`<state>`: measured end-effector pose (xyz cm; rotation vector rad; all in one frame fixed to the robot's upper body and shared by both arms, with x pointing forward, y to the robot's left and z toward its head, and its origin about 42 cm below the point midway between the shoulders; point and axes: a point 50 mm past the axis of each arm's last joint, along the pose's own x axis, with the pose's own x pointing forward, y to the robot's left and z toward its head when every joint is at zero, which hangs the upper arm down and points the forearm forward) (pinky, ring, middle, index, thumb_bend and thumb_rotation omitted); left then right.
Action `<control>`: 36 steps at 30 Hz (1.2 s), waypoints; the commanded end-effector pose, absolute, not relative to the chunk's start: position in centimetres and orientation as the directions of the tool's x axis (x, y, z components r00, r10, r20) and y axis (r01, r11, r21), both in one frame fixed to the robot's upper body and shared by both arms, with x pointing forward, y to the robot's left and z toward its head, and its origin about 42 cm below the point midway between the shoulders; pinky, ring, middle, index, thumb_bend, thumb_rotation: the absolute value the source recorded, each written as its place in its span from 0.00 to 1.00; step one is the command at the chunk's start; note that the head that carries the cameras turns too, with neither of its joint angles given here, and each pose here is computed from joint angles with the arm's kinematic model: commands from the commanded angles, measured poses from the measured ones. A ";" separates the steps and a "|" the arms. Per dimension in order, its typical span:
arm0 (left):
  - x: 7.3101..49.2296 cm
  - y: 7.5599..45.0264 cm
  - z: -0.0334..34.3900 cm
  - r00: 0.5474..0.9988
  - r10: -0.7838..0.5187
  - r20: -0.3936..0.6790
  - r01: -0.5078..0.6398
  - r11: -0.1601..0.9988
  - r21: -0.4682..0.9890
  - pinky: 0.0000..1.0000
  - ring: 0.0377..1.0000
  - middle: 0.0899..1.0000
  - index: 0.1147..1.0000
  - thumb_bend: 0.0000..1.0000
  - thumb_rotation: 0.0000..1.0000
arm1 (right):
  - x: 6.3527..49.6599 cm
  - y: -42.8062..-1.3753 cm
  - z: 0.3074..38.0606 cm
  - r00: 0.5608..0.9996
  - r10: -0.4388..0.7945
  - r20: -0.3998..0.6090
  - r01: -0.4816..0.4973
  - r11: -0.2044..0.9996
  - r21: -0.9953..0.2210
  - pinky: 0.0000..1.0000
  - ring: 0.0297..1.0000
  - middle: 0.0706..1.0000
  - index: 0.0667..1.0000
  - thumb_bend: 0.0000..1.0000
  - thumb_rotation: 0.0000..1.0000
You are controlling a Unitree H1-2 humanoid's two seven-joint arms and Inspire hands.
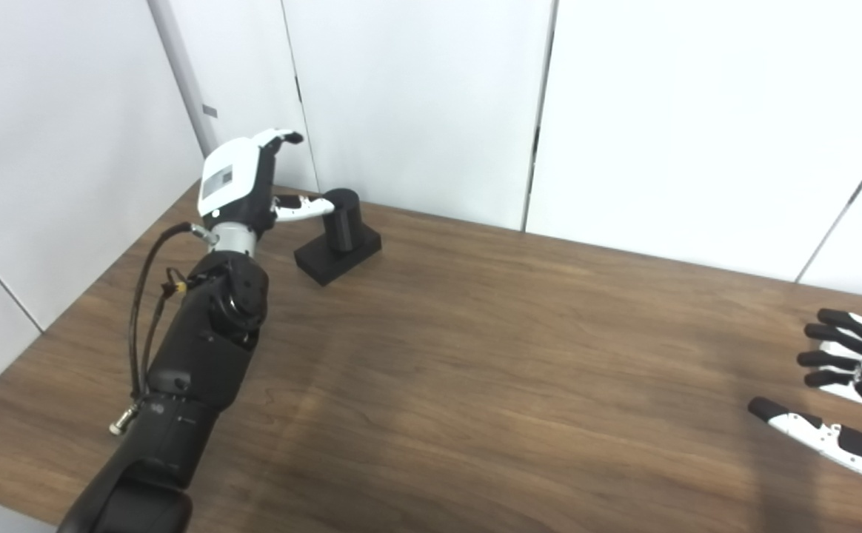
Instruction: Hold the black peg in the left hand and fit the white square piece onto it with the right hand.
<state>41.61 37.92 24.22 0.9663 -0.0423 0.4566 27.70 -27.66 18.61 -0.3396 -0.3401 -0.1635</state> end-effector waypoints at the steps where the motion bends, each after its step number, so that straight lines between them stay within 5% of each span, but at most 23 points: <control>1: 43.0 37.6 28.6 0.882 0.344 0.321 -0.459 0.480 0.747 0.72 0.90 0.90 0.78 1.00 0.40 | 28.0 -27.5 20.7 0.898 -0.093 0.430 0.235 0.928 -0.290 0.47 0.55 0.65 0.68 0.55 0.00; 20: 45.2 37.1 30.2 0.948 0.299 0.106 -0.222 0.388 0.895 0.73 0.95 0.96 0.75 1.00 0.53 | 28.0 -27.2 20.6 0.902 -0.090 0.421 0.231 0.927 -0.296 0.48 0.56 0.65 0.69 0.56 0.00; 36: 46.2 38.4 28.0 0.926 0.374 0.043 -0.147 0.254 0.956 0.80 0.97 0.98 0.81 1.00 0.53 | 27.9 -27.5 20.8 0.898 -0.091 0.431 0.236 0.926 -0.296 0.47 0.55 0.64 0.68 0.55 0.00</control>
